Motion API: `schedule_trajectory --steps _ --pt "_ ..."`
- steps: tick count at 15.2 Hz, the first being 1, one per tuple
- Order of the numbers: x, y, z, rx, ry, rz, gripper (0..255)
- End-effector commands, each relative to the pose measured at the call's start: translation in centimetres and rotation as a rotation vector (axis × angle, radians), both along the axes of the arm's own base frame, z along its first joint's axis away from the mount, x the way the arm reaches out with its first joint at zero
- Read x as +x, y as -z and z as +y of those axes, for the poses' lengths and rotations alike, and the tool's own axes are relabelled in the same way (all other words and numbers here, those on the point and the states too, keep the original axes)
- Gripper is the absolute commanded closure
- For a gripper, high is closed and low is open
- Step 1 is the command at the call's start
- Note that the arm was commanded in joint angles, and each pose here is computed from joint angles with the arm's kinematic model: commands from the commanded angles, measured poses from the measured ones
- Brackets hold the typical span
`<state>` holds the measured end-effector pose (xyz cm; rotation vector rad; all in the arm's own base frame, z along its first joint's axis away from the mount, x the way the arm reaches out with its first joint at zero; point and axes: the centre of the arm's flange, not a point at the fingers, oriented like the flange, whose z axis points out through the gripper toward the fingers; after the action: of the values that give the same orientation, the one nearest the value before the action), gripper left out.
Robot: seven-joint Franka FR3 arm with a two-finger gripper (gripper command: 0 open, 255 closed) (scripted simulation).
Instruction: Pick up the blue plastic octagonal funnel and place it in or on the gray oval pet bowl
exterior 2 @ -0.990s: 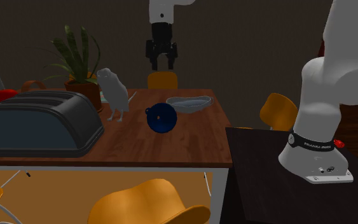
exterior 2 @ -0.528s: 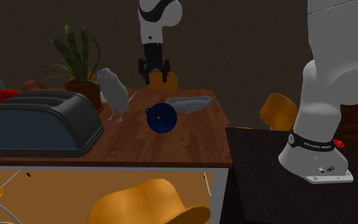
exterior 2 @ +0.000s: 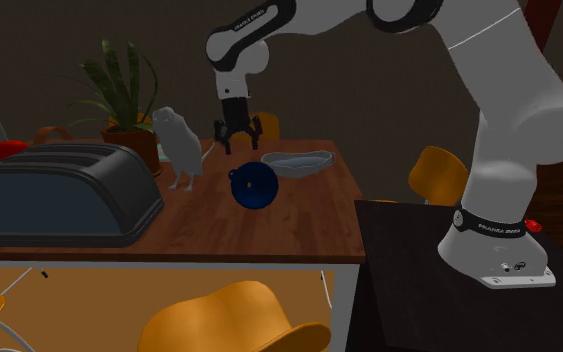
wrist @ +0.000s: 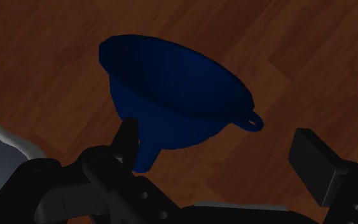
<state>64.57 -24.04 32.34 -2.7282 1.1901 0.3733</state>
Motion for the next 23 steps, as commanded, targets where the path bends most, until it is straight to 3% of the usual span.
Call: schedule_trajectory --steps 1,11,18,23 --pt "0.6 2.1 -1.9 0.007 0.04 0.027 0" --pt "2.5 13.2 -10.1 0.041 0.228 0.155 0" --pt "1.6 16.6 -8.9 0.041 0.228 0.155 0" --pt "1.5 16.9 -8.8 0.041 0.228 0.155 0"
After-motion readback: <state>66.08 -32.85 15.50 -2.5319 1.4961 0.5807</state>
